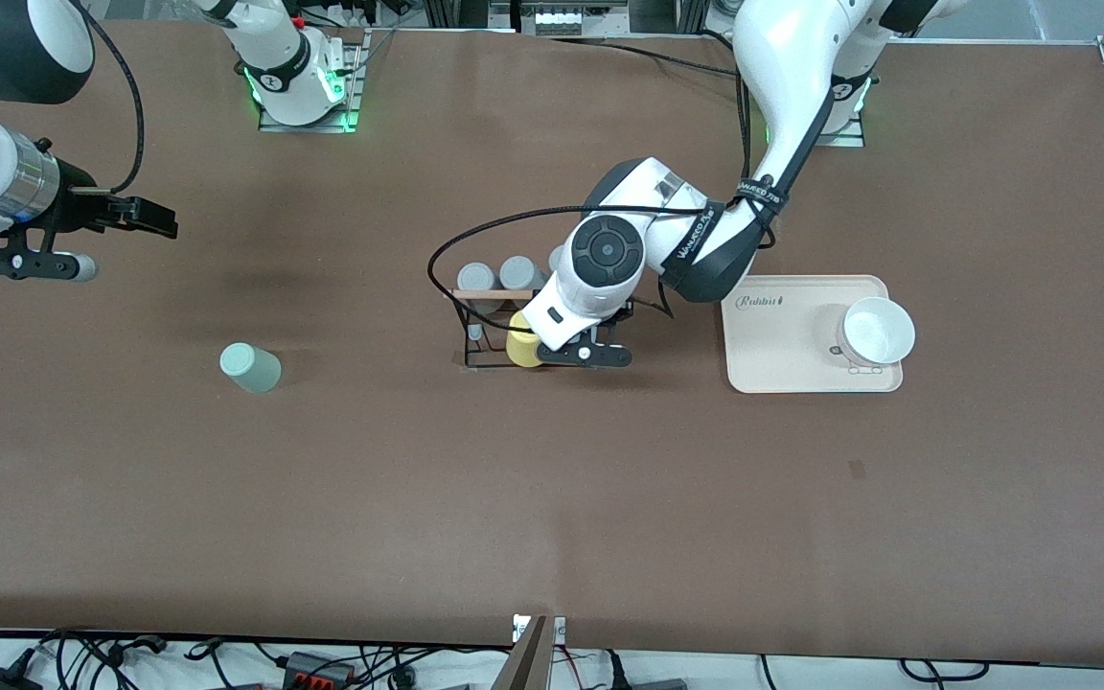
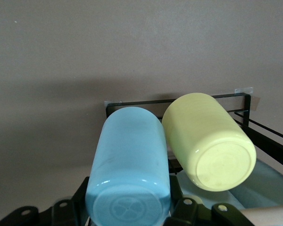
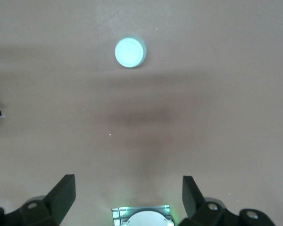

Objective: Hang scattered cups on rack with three cups
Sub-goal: 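Hang the blue cup on the rack while the right gripper reaches out, then lower the right gripper to the teal cup while the left gripper withdraws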

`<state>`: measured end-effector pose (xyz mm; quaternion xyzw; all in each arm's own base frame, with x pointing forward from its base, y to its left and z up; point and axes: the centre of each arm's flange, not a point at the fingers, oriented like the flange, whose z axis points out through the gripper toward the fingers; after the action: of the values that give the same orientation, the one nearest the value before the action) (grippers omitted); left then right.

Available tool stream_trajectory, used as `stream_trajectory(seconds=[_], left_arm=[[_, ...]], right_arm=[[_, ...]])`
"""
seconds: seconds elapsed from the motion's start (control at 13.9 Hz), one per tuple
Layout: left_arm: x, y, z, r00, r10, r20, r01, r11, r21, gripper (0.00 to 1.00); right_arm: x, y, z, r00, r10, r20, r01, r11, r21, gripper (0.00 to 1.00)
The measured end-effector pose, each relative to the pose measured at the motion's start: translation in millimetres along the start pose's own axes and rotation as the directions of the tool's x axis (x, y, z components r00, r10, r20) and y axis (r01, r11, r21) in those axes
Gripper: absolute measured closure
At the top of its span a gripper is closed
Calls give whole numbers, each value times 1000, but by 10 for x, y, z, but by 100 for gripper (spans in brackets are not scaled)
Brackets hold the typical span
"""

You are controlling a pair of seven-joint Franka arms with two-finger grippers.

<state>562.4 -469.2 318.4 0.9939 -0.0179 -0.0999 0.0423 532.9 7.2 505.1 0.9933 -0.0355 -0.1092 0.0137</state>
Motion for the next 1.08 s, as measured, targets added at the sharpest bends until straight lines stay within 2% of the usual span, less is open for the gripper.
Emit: stream_trajectory(seconds=[0.22,0.5,0.86,1.08], left_arm=[[7,17,53,1000,2,3,-2,1000,2,34],[33,20,-68,1000,0,-15,0,1000,-8,1],[-89,-81,-599,1000,-2,-5,2,1000,9,0],[1,-428,-1058,998,-51,-33,51,999,-6,0]], right_arm=[[64,-9,162,999,-1,-34,1,1000,3,0],[129,-21,379,997,-2,-77,3,1000,7,0],[237,-57,747,987,-12,-158,14,1000,14,0],[329,-111,902,980,-23,-196,27,1000,17,0]])
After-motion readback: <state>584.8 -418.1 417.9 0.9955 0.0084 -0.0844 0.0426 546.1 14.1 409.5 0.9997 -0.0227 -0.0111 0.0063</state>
